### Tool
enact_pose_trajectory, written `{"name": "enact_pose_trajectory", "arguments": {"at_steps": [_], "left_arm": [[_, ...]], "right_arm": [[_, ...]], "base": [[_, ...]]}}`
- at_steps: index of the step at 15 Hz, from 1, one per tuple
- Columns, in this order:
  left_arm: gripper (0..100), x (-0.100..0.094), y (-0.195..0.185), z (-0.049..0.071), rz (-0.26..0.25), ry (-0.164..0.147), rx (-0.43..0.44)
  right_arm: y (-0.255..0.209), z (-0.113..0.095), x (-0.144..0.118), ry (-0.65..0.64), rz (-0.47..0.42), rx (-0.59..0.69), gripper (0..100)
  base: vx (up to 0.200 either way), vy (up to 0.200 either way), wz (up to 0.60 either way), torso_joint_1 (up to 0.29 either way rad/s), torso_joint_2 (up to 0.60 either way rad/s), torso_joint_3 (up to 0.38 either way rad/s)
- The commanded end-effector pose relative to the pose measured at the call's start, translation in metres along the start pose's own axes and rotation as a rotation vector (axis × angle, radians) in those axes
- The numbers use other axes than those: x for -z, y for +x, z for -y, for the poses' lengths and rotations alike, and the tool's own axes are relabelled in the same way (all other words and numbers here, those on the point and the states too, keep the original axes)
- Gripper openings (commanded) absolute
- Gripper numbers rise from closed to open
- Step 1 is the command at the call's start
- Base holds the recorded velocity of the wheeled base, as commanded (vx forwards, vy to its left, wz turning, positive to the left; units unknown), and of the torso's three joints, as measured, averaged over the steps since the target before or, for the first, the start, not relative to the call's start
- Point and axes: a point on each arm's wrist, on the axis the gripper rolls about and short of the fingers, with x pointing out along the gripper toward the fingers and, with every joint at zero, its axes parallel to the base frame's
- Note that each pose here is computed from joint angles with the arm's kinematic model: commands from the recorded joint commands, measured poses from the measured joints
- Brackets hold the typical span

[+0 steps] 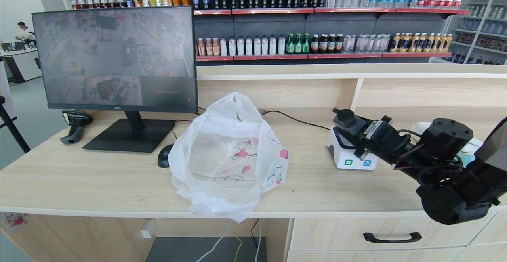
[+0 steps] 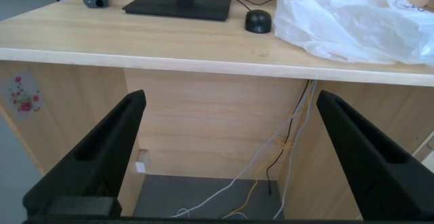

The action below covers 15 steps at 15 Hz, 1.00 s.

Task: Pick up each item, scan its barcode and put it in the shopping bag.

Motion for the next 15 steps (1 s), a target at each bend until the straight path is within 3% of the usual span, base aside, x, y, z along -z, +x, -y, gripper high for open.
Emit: {"name": "enact_pose_trajectory", "arguments": {"at_steps": [1,12,15], "left_arm": [[100,0.000,0.000,0.000,0.001,0.000,0.001],[100,0.000,0.000,0.000,-0.001,0.000,-0.003],[100,0.000,0.000,0.000,-0.001,0.000,-0.001]], "right_arm": [[-0.001,0.001,0.001,-0.002,-0.004,0.003,0],[-0.002,0.004,-0.003,-0.004,0.005,0.012,0],[-0.002,0.014,-0.020,-0.001,0.046,0.039,0]], "base": [[0.000,0.000,0.00,0.000,0.00,0.000],[0.000,0.000,0.00,0.000,0.00,0.000],[0.000,0.000,0.00,0.000,0.00,0.000]]}}
